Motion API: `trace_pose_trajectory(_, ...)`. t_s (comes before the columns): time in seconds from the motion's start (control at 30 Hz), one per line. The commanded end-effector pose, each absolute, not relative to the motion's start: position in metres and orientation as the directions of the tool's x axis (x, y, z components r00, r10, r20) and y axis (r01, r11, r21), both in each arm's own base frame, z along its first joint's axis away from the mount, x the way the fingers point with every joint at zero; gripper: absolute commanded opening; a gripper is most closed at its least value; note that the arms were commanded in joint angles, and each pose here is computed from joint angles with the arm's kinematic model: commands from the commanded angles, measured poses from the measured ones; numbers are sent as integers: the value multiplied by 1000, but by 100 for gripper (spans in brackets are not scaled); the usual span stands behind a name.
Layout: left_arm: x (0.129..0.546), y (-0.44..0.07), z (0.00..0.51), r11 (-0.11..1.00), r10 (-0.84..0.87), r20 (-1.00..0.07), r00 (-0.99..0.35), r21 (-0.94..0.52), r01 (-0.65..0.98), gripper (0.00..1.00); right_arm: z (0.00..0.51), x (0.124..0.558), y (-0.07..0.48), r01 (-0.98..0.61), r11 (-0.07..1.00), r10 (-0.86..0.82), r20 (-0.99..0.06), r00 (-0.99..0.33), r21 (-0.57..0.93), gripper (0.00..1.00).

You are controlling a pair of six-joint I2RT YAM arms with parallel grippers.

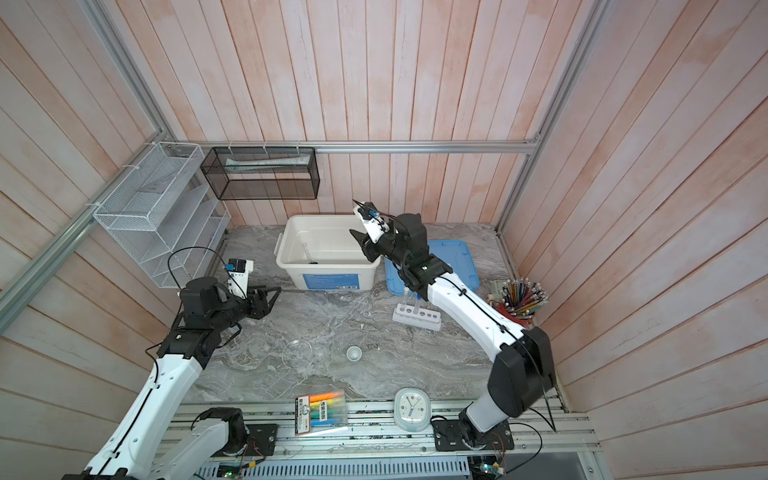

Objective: Organize the chemistry lab equipment
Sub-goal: 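Raise the right gripper while the left gripper reaches to the glass dish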

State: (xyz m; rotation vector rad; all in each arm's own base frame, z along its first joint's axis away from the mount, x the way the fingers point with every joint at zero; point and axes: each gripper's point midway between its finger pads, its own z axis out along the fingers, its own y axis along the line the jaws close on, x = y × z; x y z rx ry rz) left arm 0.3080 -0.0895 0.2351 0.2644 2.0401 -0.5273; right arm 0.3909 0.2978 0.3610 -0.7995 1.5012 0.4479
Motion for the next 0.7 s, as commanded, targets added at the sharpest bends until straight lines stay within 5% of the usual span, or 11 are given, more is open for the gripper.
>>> trace_pose_trajectory(0.0,298,-104,239,857,135,-870,-474,-138,497,57,350,379,270,-648,752,-150,-989,9,-120,43)
trace_pose_trajectory(0.33,292,-128,173,819,382,-703,-600,-43,572,52,309,353,212,-545,835,-158,-983,-94,-82,43)
trace_pose_trajectory(0.67,261,-158,116,699,588,-561,-583,-10,715,49,309,353,189,-503,860,-160,-982,-103,-87,43)
